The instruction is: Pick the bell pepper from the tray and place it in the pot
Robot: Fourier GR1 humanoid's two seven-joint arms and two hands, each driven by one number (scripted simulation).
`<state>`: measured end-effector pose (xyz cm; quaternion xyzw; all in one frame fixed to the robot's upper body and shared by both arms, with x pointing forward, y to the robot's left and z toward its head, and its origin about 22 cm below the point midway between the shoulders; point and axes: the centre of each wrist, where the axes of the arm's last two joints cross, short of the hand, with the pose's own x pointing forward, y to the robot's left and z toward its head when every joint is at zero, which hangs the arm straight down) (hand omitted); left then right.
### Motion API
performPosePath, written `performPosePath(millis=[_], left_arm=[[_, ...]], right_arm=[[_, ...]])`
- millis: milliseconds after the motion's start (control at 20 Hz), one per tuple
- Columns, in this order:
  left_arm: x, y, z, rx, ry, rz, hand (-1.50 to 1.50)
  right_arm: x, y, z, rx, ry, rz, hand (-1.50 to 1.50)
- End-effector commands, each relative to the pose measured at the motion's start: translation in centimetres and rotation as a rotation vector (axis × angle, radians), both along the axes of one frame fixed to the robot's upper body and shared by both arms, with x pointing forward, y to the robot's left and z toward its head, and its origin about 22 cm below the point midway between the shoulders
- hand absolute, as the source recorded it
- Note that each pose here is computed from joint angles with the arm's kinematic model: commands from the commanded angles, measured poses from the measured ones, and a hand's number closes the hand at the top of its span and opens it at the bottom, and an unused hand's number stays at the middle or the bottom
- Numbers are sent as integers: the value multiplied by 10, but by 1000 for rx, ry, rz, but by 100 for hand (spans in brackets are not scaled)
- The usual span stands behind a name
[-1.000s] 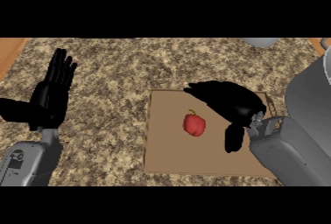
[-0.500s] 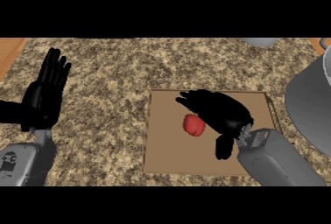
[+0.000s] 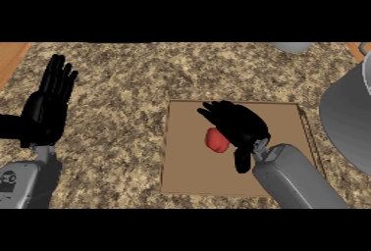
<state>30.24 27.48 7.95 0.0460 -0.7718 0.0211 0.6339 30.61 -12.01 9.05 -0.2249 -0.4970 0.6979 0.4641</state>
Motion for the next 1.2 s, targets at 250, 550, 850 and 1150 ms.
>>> performPosePath(millis=[250,550,850,1150], left_arm=[[3,3,-7,6,5,4,0],[-9,-15,-1,-6,4,3,0],[-12,-8,7,11,10,-1,0],[2,-19,6,-6,-6,-4,0]], right_arm=[[20,10,-44,3,-1,34,-150],[18,7,-67,21,50,28,-150],[2,21,-84,30,-7,227,150],[8,38,-92,10,-46,244,150]])
